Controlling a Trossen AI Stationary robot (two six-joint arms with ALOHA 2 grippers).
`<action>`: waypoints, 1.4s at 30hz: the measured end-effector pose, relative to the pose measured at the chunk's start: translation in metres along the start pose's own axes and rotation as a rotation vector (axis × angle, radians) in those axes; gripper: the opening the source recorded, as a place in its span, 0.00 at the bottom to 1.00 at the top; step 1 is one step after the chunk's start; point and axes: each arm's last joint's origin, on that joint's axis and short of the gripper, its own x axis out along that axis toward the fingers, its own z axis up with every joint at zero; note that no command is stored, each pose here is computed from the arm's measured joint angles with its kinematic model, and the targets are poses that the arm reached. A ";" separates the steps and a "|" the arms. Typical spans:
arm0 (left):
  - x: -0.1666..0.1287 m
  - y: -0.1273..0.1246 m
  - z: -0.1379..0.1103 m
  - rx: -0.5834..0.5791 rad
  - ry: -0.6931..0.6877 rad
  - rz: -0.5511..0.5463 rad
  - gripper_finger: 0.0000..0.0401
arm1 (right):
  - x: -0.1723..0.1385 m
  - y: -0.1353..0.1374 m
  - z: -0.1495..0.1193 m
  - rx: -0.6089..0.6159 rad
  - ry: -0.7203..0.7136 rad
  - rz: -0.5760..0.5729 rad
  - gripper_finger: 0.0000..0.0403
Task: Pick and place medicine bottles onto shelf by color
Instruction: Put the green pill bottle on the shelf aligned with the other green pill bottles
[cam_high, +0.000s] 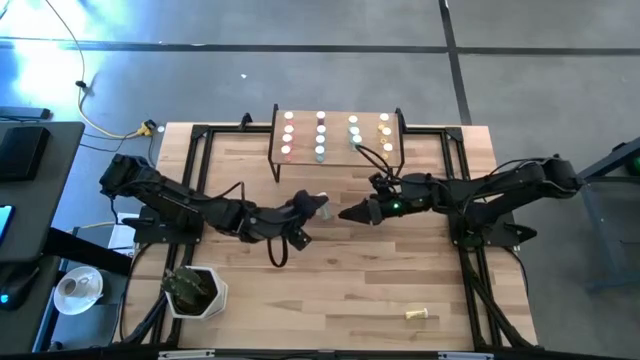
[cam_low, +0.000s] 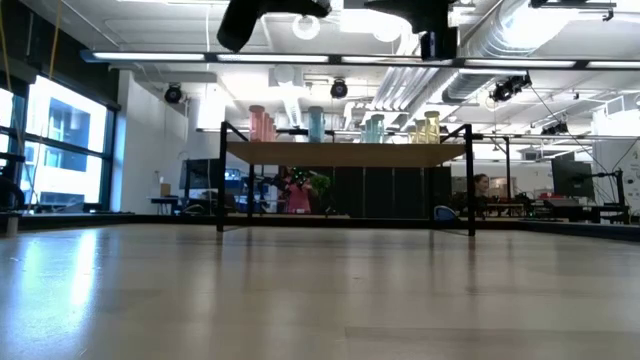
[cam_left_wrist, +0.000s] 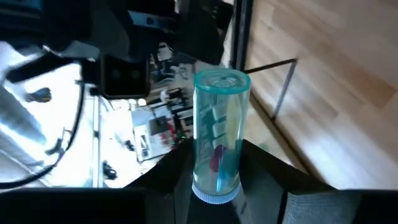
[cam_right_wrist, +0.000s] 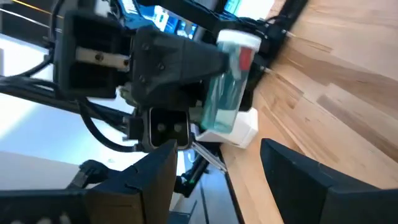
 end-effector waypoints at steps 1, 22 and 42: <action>-0.001 0.001 0.001 0.010 -0.001 0.008 0.27 | 0.002 -0.001 0.000 0.000 -0.002 0.003 0.55; -0.004 0.005 0.005 0.194 -0.017 0.047 0.27 | 0.032 -0.012 -0.001 -0.009 0.004 0.120 0.55; -0.004 0.007 0.005 0.255 -0.010 0.062 0.27 | 0.034 -0.018 0.009 -0.038 0.023 0.151 0.34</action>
